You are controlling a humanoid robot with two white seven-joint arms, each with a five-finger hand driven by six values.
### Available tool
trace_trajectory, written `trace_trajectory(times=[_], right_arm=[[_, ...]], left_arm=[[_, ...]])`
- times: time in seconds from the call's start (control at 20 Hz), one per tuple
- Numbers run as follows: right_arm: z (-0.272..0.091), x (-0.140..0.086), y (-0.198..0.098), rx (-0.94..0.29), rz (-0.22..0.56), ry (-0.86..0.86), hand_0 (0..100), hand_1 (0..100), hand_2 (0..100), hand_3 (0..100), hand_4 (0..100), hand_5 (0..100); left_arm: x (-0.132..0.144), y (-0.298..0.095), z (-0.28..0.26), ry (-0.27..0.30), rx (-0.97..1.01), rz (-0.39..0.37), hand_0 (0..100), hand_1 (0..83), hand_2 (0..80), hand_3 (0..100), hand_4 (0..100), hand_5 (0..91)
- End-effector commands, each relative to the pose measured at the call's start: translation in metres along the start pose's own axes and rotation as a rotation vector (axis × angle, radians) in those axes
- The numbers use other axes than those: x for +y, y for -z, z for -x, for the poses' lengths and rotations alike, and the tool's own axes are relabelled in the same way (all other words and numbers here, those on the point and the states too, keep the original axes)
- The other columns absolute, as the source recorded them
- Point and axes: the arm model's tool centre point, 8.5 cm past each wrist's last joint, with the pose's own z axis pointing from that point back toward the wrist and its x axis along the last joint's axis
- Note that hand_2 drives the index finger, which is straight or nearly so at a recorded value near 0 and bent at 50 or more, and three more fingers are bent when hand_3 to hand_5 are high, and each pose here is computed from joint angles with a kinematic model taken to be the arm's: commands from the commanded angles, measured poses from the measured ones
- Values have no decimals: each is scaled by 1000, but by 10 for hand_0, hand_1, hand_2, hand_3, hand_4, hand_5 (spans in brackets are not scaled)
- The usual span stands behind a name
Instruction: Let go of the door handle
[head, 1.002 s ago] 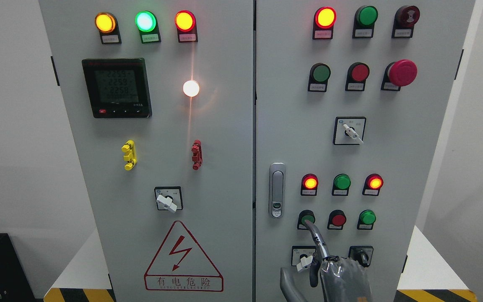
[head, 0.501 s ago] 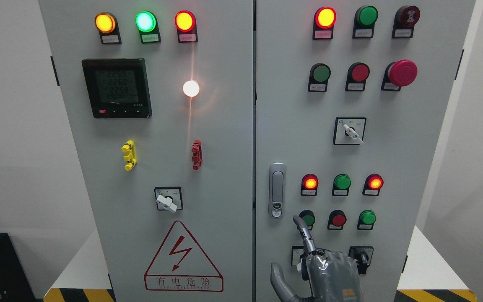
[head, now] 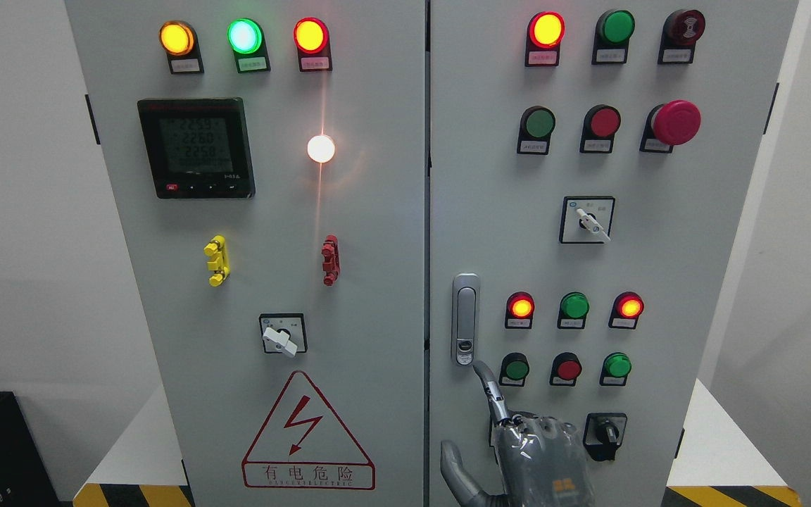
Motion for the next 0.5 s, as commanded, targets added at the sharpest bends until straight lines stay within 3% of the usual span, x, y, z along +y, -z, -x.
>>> trace_trajectory(times=[0.0,0.45], right_arm=[[-10,19,8,-31,-37,-36,499,287,0,950,1000,1000],[-7,22,19,-9,-31,-107,495,283,0,963,1000,1000]], left_arm=[[0,1,-22,6,-33,0,120,556,0,0,0,0],[0,1,-22,6,-33,0,120,556,0,0,0,0]])
